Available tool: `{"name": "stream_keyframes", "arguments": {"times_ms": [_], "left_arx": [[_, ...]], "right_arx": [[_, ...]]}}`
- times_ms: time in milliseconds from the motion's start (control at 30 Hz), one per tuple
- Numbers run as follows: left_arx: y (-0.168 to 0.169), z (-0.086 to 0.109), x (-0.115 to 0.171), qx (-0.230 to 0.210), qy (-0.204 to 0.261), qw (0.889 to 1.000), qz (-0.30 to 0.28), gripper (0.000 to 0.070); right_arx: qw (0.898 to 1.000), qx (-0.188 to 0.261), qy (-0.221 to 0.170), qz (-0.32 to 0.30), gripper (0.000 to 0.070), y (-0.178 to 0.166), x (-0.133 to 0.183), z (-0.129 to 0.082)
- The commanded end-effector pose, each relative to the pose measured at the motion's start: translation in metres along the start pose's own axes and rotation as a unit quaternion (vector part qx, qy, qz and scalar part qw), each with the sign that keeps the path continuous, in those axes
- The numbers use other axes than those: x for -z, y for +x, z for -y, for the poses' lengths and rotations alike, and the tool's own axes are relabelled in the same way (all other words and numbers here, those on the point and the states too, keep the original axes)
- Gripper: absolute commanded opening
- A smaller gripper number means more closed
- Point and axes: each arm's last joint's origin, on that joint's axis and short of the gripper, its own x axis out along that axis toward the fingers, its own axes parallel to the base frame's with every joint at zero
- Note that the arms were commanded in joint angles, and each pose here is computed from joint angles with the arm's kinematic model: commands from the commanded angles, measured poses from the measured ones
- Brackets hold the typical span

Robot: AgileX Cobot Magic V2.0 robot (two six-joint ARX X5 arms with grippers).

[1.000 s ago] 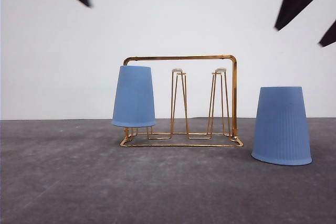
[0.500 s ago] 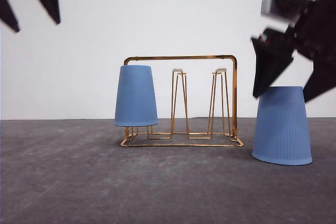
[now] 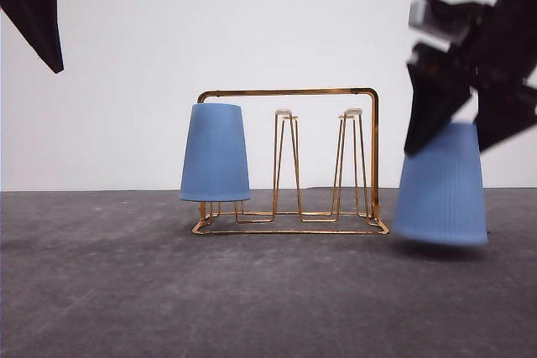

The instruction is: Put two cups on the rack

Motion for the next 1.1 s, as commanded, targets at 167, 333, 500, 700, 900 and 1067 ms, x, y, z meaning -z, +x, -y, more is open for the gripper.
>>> {"name": "stream_keyframes", "arguments": {"times_ms": [167,333,500,700,900,1067], "left_arx": [[-0.001,0.001,-0.003,0.002,-0.002,1.0,0.009,0.0515],[-0.001,0.001,-0.004,0.002,-0.002,1.0,0.01,0.0515],[-0.001,0.001,-0.004,0.002,-0.002,1.0,0.01,0.0515],[-0.001,0.001,-0.004,0.002,-0.001,1.0,0.009,0.0515],[-0.001,0.001,-0.004,0.002,-0.001,1.0,0.01,0.0515],[-0.001,0.001,-0.004,0.002,0.0,1.0,0.012,0.0515]], "right_arx": [[0.99,-0.008,-0.061,0.124,0.0346,-0.082,-0.049,-0.027],[0.984,-0.021,-0.085,0.156,0.0362,-0.097,-0.062,-0.039],[0.984,-0.027,-0.09,0.15,0.0365,-0.075,-0.069,-0.042],[0.989,-0.014,-0.083,0.125,0.0366,-0.027,-0.079,-0.032],[0.996,-0.015,-0.066,0.066,0.0366,0.024,-0.076,-0.019],[0.996,-0.016,-0.063,0.054,0.0402,0.05,-0.075,-0.014]]}}
